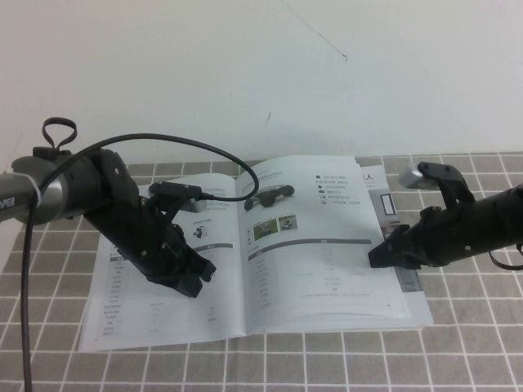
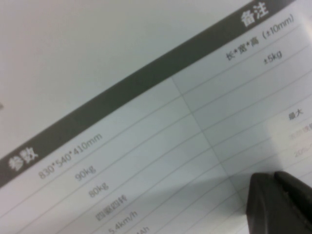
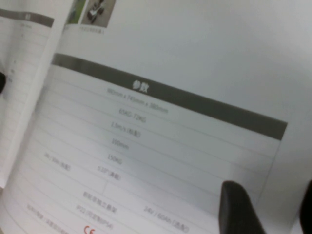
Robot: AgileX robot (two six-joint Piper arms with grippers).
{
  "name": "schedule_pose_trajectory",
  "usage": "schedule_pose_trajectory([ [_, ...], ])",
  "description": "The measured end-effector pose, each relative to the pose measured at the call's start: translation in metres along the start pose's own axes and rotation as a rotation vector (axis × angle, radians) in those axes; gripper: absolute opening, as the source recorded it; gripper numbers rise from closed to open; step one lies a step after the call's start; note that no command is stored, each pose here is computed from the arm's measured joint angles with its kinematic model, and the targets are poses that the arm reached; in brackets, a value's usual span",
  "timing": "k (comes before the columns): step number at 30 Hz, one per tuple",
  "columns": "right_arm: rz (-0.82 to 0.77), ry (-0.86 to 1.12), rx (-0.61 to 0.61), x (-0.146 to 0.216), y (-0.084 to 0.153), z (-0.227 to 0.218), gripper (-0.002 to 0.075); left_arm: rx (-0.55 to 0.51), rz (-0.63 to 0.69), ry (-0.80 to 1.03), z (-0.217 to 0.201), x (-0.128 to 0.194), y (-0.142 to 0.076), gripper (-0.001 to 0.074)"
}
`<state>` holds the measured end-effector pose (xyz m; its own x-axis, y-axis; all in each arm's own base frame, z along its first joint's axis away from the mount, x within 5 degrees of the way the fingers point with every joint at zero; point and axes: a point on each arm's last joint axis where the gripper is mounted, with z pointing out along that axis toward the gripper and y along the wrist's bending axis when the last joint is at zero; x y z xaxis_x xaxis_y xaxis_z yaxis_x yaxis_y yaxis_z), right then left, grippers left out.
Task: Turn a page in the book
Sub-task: Open the closed book
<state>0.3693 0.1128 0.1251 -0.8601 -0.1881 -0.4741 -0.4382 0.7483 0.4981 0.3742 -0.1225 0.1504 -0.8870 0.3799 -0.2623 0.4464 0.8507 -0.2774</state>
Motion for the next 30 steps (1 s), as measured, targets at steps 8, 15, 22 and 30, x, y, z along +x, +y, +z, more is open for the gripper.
schedule_pose_trajectory([
  [8, -0.018, -0.035, 0.0, -0.007, 0.007, -0.011, 0.0287, 0.0, 0.0, 0.0, 0.0, 0.0, 0.0, -0.0003],
  [15, -0.08, -0.09, -0.024, -0.023, 0.021, -0.028, 0.0286, 0.0, 0.006, 0.0, 0.0, 0.0, 0.0, -0.0003],
  [22, -0.088, -0.133, -0.11, -0.036, 0.032, -0.033, 0.0285, 0.0, 0.006, 0.0, 0.0, 0.0, 0.0, -0.0003],
  [30, -0.112, -0.152, -0.166, -0.039, 0.038, -0.035, 0.0285, 0.0, 0.002, 0.0, 0.0, 0.0, 0.0, -0.0003],
])
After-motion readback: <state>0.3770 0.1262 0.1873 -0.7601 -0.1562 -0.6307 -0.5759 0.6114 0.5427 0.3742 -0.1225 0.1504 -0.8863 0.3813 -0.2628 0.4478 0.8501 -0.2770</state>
